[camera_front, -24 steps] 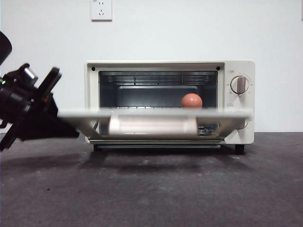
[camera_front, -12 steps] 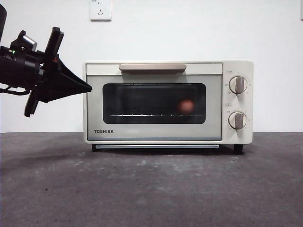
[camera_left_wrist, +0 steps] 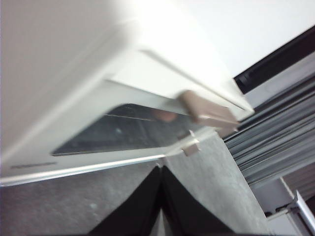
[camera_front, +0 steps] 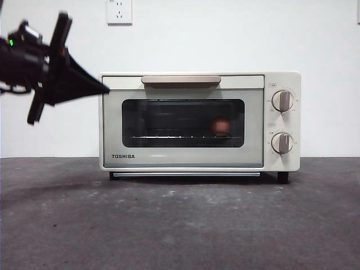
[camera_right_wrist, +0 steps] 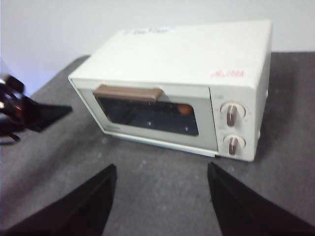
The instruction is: Eggoven
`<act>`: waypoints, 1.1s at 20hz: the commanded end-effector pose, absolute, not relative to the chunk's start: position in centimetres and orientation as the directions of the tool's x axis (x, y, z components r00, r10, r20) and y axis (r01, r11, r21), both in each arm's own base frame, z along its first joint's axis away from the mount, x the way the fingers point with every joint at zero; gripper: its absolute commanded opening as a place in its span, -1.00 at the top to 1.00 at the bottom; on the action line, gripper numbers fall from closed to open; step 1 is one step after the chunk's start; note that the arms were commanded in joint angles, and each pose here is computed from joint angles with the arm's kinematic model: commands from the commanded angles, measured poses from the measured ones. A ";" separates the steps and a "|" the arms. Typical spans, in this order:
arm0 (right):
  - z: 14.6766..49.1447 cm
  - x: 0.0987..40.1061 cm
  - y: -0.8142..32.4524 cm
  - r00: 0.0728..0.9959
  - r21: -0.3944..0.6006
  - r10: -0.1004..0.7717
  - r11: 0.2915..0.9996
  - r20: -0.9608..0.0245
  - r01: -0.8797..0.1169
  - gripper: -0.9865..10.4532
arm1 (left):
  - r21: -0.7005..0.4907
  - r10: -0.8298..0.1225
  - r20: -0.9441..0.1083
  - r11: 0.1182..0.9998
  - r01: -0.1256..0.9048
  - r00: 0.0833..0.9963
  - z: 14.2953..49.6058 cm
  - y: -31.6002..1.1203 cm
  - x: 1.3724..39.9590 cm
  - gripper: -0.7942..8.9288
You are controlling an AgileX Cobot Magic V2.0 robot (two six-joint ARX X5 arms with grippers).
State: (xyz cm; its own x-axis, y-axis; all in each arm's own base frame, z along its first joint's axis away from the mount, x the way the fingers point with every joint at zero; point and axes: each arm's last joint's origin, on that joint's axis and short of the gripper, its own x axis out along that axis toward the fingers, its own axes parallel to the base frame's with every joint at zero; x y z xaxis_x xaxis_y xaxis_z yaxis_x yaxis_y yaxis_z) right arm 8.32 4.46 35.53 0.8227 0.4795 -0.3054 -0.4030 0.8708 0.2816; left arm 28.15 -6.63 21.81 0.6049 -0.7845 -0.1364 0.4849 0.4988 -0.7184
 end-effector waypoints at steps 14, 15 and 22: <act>35.0 9.5 5.2 0.789 0.206 0.497 0.868 -0.363 -0.452 0.64 | -0.403 -0.627 -0.275 0.763 0.505 0.729 28.9 -6.3 17.9 0.82; 34.8 9.6 5.3 0.783 0.207 0.501 0.865 -0.367 -0.457 0.68 | -0.397 -0.624 -0.274 0.767 0.505 0.732 29.1 -6.2 17.4 0.82; 32.9 10.7 6.2 0.752 0.231 0.597 0.802 -0.280 -0.551 0.82 | -0.357 -0.593 -0.278 0.794 0.492 0.756 29.9 -5.3 14.6 0.82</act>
